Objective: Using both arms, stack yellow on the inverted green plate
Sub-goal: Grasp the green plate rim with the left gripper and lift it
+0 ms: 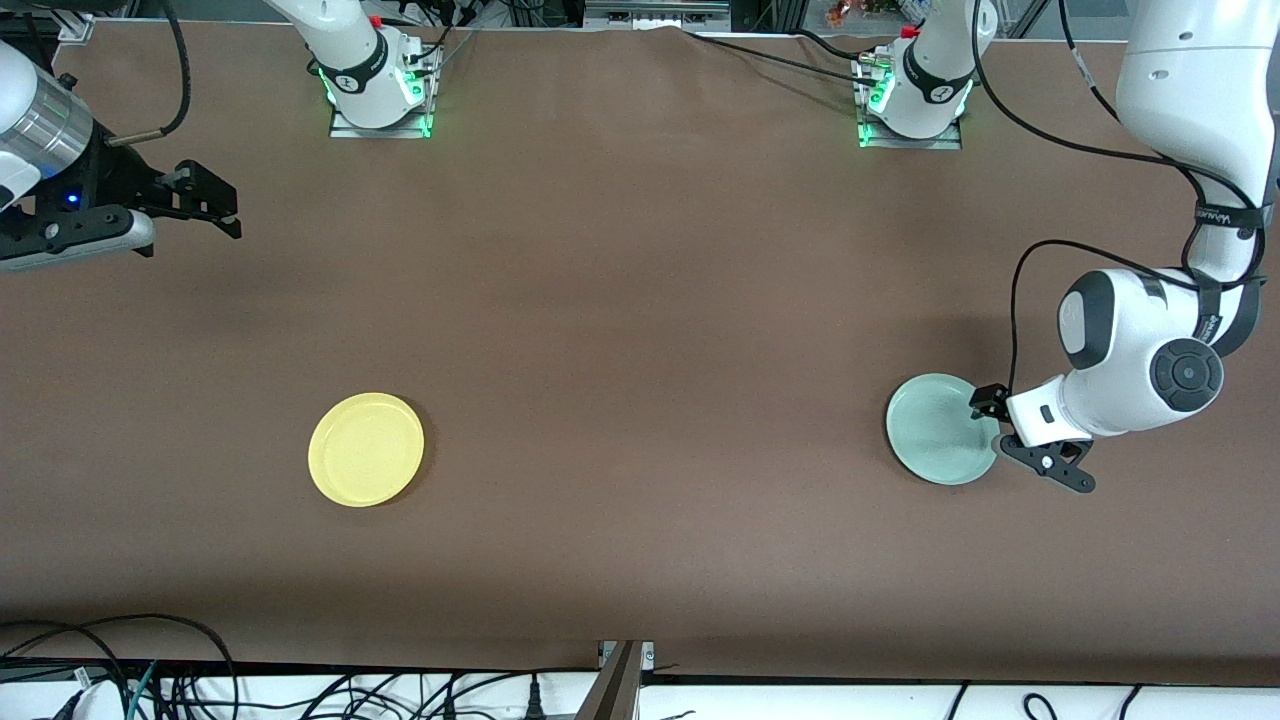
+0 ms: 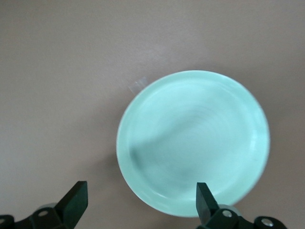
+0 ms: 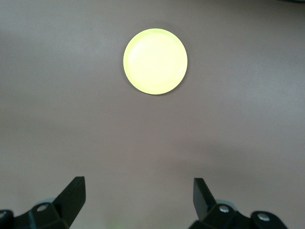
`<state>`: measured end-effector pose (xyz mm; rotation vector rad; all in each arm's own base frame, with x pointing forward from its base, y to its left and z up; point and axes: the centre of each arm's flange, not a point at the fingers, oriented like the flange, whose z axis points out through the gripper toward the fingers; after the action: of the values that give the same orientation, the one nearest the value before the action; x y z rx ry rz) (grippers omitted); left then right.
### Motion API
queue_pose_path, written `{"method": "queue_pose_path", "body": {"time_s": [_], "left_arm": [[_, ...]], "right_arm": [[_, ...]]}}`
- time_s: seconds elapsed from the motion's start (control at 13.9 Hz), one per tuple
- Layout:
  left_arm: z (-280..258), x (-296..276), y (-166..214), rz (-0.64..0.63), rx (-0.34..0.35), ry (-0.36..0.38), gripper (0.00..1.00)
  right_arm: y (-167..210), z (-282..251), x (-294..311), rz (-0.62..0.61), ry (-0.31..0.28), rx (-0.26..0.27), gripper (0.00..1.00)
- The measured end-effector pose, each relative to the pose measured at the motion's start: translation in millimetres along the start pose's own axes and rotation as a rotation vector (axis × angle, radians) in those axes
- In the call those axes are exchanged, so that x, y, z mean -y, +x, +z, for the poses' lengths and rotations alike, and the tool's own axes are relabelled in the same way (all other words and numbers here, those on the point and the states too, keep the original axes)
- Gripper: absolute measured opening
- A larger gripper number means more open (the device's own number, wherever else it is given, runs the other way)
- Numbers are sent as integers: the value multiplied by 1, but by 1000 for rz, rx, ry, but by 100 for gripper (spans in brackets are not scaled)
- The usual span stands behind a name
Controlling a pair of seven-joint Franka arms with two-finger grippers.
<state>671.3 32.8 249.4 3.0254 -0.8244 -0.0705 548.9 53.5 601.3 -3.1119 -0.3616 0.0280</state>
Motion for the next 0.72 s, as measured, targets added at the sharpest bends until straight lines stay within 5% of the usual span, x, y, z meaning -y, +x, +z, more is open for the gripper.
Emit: {"method": "queue_pose_path", "body": {"time_s": [0.5,0.72], "left_arm": [[57,10,-1,100,5,34,100],[69,17,-7,88,14,25,71]], "right_arm": [[2,5,-2,3,2,10,100],[2,7,-4,7,2,13,100]]}}
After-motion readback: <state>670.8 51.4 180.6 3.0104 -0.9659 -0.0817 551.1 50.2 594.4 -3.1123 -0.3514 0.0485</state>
